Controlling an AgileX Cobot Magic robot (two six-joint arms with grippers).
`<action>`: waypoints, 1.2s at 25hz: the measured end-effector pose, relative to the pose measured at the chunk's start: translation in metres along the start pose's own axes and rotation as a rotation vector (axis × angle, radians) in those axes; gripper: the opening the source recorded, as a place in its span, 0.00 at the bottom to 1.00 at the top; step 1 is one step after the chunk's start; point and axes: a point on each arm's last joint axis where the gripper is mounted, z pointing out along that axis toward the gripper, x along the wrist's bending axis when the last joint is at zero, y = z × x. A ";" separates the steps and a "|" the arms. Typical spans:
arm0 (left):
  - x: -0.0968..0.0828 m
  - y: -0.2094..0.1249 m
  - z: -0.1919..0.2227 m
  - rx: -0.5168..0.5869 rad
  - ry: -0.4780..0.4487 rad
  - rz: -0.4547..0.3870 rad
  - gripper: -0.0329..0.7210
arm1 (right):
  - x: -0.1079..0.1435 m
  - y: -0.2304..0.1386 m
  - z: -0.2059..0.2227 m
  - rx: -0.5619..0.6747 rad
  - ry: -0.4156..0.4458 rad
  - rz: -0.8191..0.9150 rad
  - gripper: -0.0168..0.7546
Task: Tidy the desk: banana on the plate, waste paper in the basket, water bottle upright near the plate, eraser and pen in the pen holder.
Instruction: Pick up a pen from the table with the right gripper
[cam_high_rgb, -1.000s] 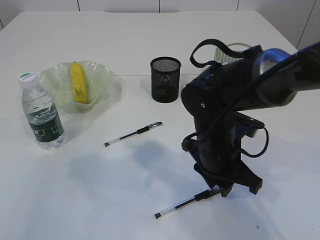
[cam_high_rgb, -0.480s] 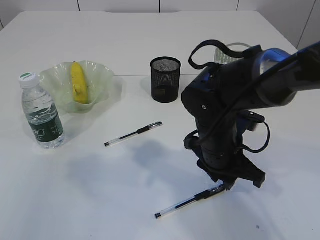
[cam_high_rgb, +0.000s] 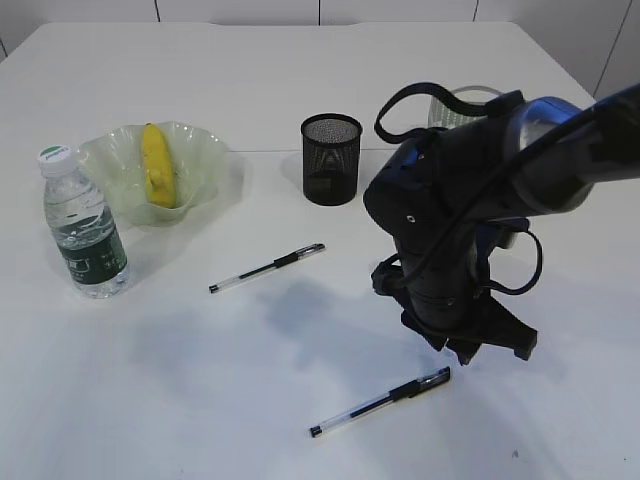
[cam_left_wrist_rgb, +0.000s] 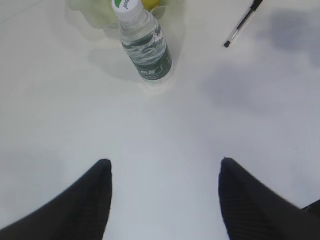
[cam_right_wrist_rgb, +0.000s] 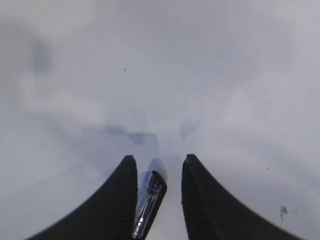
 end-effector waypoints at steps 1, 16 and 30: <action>0.000 0.000 0.000 0.000 0.000 0.000 0.67 | 0.000 0.000 0.001 -0.001 -0.003 -0.002 0.32; 0.000 0.000 0.000 0.004 0.000 0.000 0.67 | 0.002 -0.003 0.009 0.009 -0.023 -0.006 0.32; 0.000 -0.001 0.000 0.007 0.000 0.000 0.67 | 0.009 -0.016 0.008 0.149 0.042 0.086 0.32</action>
